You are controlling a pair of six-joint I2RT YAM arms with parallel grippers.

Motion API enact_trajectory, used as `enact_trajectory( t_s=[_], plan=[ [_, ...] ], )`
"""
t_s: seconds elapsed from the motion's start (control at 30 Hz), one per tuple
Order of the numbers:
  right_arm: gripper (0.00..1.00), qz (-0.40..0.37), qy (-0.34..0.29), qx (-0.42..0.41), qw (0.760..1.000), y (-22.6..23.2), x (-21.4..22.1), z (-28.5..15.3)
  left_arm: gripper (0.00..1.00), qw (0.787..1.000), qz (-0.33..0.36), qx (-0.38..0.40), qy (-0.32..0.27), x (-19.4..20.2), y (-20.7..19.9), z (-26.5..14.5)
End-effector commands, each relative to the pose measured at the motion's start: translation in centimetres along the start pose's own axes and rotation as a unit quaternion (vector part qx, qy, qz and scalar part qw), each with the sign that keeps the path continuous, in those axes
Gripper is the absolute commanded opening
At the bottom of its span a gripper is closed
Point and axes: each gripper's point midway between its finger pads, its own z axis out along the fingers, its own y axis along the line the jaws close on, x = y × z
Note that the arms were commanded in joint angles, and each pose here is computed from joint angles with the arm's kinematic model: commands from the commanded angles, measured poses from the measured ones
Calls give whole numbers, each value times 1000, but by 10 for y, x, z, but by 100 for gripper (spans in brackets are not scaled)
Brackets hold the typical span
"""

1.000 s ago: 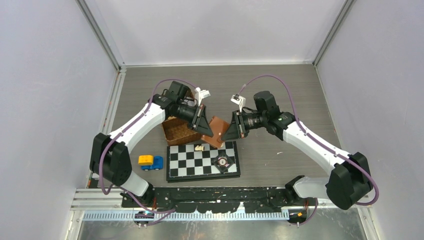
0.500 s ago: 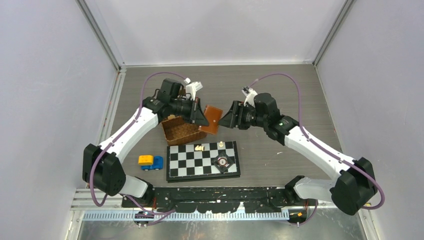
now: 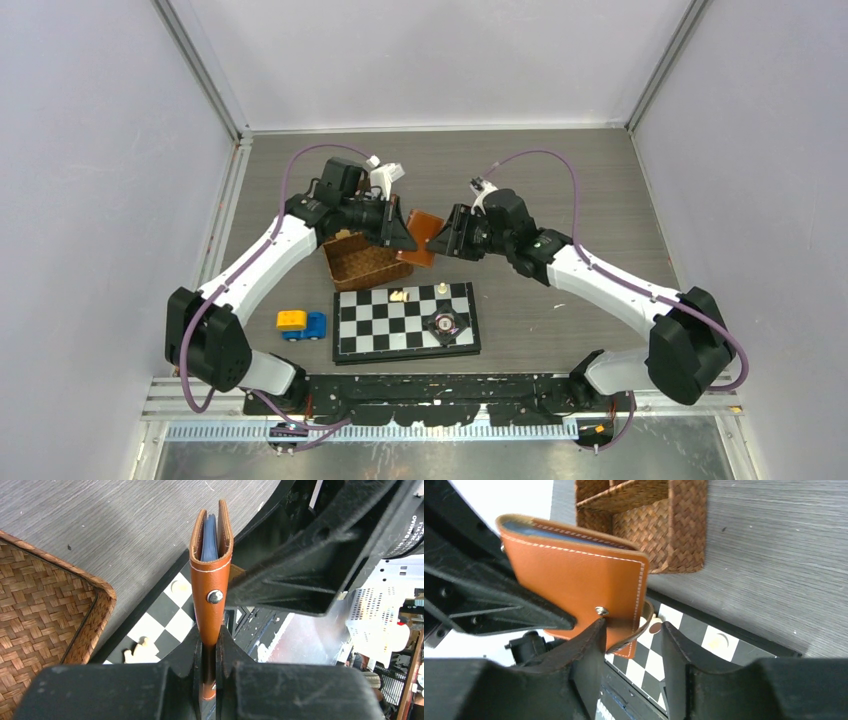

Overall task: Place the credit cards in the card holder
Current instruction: Open the card holder at the center of the board.

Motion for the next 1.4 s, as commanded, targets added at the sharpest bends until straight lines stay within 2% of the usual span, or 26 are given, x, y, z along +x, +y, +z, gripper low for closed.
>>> enact_trajectory(
  t_s=[0.0, 0.07, 0.1, 0.2, 0.23, 0.33, 0.47, 0.6, 0.8, 0.9, 1.0, 1.2, 1.37],
  plan=[
    [43, 1, -47, 27, 998, 1, -25, 0, 0, 999, 18, 12, -23, -11, -7, -3],
    [34, -1, -54, 51, 997, -7, -27, -1, 0, 999, 17, 14, -25, -12, -7, -3],
    [24, -2, -57, 62, 996, -12, -28, -1, 0, 999, 16, 13, -27, -13, -7, -2],
    [4, -16, -67, 94, 993, -24, -31, -5, 0, 999, 11, 11, -37, -19, -5, 1],
    [1, -20, -70, 103, 992, -27, -33, -8, 0, 999, 6, 12, -40, -21, -5, 3],
    [0, -25, -74, 113, 990, -36, -35, -16, 1, 999, -6, 13, -44, -29, -5, 12],
    [0, -11, -73, 115, 991, -55, -41, -28, 11, 999, -29, -18, -30, -32, 9, 36],
    [1, 7, -59, 102, 993, -73, -41, -38, 16, 998, -47, -29, -4, -34, 18, 63],
    [1, 23, -43, 99, 994, -93, -38, -44, 22, 998, -41, -41, 2, -41, 23, 103],
    [0, 28, -51, 120, 991, -107, -39, -46, 27, 997, -44, -59, -3, -43, 40, 119],
    [1, 29, -53, 140, 988, -119, -39, -45, 35, 996, -43, -79, -3, -42, 58, 133],
    [0, 35, -36, 153, 987, -132, -33, -37, 62, 994, -47, -100, 16, -33, 80, 149],
    [1, 36, -29, 156, 987, -135, -30, -34, 69, 996, -34, -85, 3, -36, 74, 148]
  ],
)
